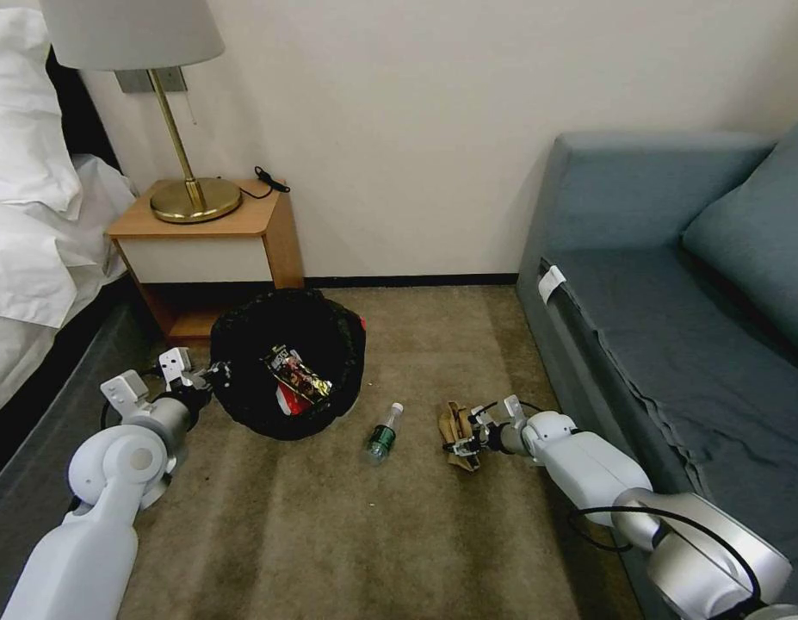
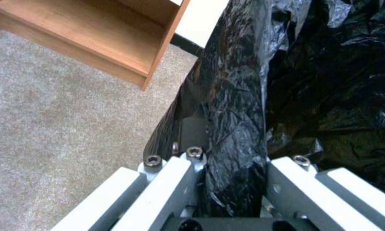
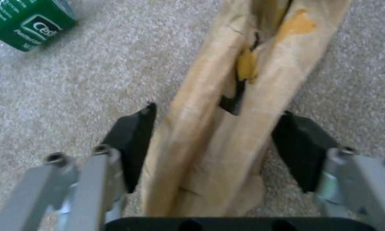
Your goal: Pick up the trash bin, then pick up the garbage on the floor and place it into the trash bin.
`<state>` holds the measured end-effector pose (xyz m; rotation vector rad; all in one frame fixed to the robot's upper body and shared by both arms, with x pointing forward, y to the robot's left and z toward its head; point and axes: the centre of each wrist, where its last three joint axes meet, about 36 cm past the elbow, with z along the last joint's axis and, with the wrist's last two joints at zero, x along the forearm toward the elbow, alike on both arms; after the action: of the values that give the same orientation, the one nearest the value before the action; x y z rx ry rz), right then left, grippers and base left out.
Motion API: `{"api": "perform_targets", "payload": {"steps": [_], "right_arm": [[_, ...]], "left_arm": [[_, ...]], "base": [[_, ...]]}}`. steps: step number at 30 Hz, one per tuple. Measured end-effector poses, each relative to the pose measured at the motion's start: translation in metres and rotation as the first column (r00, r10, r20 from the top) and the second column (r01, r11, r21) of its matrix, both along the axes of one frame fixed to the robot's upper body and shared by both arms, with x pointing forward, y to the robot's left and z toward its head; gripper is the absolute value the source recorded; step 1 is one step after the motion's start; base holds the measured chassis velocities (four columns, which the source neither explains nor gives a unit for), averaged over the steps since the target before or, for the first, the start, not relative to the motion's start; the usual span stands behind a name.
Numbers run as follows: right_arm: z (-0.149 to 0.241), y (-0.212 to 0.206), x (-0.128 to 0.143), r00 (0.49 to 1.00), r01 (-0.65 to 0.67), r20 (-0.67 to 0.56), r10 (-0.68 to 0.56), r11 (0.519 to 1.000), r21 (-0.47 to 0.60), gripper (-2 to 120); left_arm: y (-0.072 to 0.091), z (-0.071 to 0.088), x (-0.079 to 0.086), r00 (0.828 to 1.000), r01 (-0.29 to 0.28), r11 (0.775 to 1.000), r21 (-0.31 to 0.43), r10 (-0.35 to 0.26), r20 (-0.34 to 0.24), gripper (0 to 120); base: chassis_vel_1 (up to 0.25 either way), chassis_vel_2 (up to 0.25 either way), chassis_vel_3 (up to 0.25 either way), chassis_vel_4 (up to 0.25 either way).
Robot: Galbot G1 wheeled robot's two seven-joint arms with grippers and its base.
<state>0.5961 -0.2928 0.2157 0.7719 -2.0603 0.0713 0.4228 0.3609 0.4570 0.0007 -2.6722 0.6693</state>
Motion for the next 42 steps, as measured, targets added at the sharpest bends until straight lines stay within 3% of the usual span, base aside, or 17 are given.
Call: {"api": "perform_targets", "payload": {"steps": [4,10,14,16,18,34,42], "right_arm": [[-0.001,0.0,-0.001,1.0,0.002,0.001,-0.002,1.0,0.001,52],[-0.002,-0.004,-0.003,1.0,0.007,0.016,-0.007,1.0,0.001,26],[-0.001,-0.005,-0.003,1.0,0.008,0.018,-0.008,1.0,0.001,20],[0.0,-0.008,-0.002,0.999,0.016,0.028,-0.016,1.0,0.001,5],[0.001,-0.009,-0.002,0.999,0.021,0.032,-0.021,1.0,0.001,0],[0.039,-0.049,0.004,0.981,0.11,0.159,-0.107,0.994,-0.012,0],[0.103,-0.074,-0.012,0.93,0.176,0.321,-0.181,0.983,0.046,0]], "left_arm": [[-0.001,0.0,0.0,1.0,0.001,1.0,-0.001,-0.001,0.001,2],[-0.002,0.0,-0.001,1.0,0.002,1.0,-0.003,-0.002,0.001,2],[-0.002,0.0,-0.001,1.0,0.001,1.0,-0.004,-0.001,0.001,2],[-0.002,0.0,-0.001,1.0,-0.001,1.0,-0.004,0.001,0.001,2],[-0.002,0.0,-0.001,1.0,-0.001,1.0,-0.004,0.001,0.0,2],[-0.002,-0.008,0.002,1.0,0.001,1.0,-0.002,-0.001,-0.024,2],[-0.007,-0.012,0.001,0.999,0.02,1.0,0.005,-0.019,-0.042,2]], "base": [[0.0,0.0,0.0,0.0],[0.0,0.0,0.0,0.0],[0.0,0.0,0.0,0.0],[0.0,0.0,0.0,0.0],[0.0,0.0,0.0,0.0],[0.0,0.0,0.0,0.0],[0.0,0.0,0.0,0.0]]}}
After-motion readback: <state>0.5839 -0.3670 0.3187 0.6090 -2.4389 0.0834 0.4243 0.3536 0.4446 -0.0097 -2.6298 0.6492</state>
